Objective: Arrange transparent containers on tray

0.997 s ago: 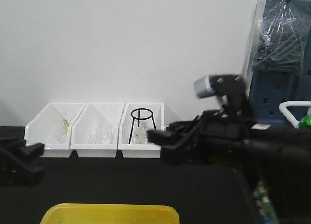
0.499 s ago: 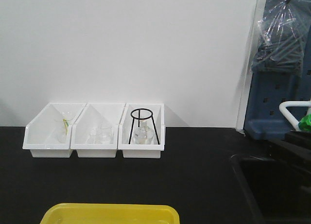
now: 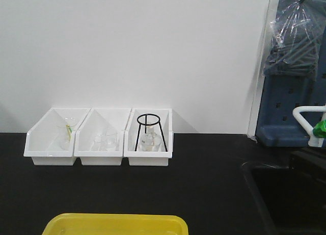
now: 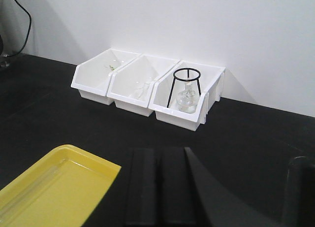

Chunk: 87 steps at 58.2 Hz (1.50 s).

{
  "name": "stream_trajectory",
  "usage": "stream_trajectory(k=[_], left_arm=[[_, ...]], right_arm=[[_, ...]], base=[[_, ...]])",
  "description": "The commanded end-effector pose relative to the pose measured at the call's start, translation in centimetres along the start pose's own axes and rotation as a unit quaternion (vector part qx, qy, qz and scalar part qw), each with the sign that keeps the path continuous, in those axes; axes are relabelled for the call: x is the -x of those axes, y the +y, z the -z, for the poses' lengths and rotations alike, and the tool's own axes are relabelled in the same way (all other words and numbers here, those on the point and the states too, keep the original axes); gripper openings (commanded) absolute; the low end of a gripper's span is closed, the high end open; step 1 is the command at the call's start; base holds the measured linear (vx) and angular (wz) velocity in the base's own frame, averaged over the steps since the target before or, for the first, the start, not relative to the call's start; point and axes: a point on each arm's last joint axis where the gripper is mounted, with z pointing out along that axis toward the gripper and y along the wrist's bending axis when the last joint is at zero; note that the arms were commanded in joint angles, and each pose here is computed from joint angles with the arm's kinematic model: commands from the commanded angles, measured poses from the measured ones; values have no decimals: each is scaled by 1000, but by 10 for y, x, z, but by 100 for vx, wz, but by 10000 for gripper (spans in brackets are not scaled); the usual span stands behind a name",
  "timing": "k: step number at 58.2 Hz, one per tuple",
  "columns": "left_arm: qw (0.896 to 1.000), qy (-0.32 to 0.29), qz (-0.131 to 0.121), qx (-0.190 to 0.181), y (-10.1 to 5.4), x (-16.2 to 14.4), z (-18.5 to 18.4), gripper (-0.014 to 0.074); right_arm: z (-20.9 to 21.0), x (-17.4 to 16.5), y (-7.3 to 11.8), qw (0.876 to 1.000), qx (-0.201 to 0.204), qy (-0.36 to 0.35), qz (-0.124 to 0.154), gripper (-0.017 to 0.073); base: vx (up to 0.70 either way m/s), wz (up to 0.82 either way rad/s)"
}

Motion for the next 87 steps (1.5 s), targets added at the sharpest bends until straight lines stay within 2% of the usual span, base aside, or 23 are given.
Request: stream_trajectory(k=[1, 31, 43, 49, 56, 64, 67, 76, 82, 87], left_arm=[[999, -47, 4, -5, -1, 14, 4, 188], [999, -47, 4, -5, -1, 14, 4, 187], [999, -42, -9, 4, 1, 13, 6, 188], [999, -48, -9, 3, 2, 3, 12, 188], [996, -85, -18, -1, 2, -23, 19, 139], [993, -120, -22, 8, 4, -69, 26, -8], [992, -122, -17, 18, 6, -89, 28, -9], [992, -108, 19, 55, 9, -142, 28, -8], [992, -101, 20, 75, 11, -176, 21, -8], [993, -91, 22, 76, 12, -198, 8, -8]], right_arm=[[5, 15, -1, 999, -10, -52, -3, 5], [5, 15, -1, 999, -10, -52, -3, 6], [5, 15, -1, 999, -10, -52, -3, 6], [5, 15, -1, 999, -10, -52, -3, 6], [5, 15, -1, 999, -10, -52, -3, 6], [5, 15, -1, 999, -10, -52, -3, 6], [5, 15, -1, 999, -10, -52, -3, 6], [5, 15, -1, 999, -10, -52, -3, 6], [5, 15, -1, 999, -10, -52, -3, 6], [5, 15, -1, 999, -9, -49, -3, 6]], base=[[0, 0], [0, 0], [0, 0], [0, 0], [0, 0], [0, 0], [0, 0], [0, 0], [0, 0], [0, 0]])
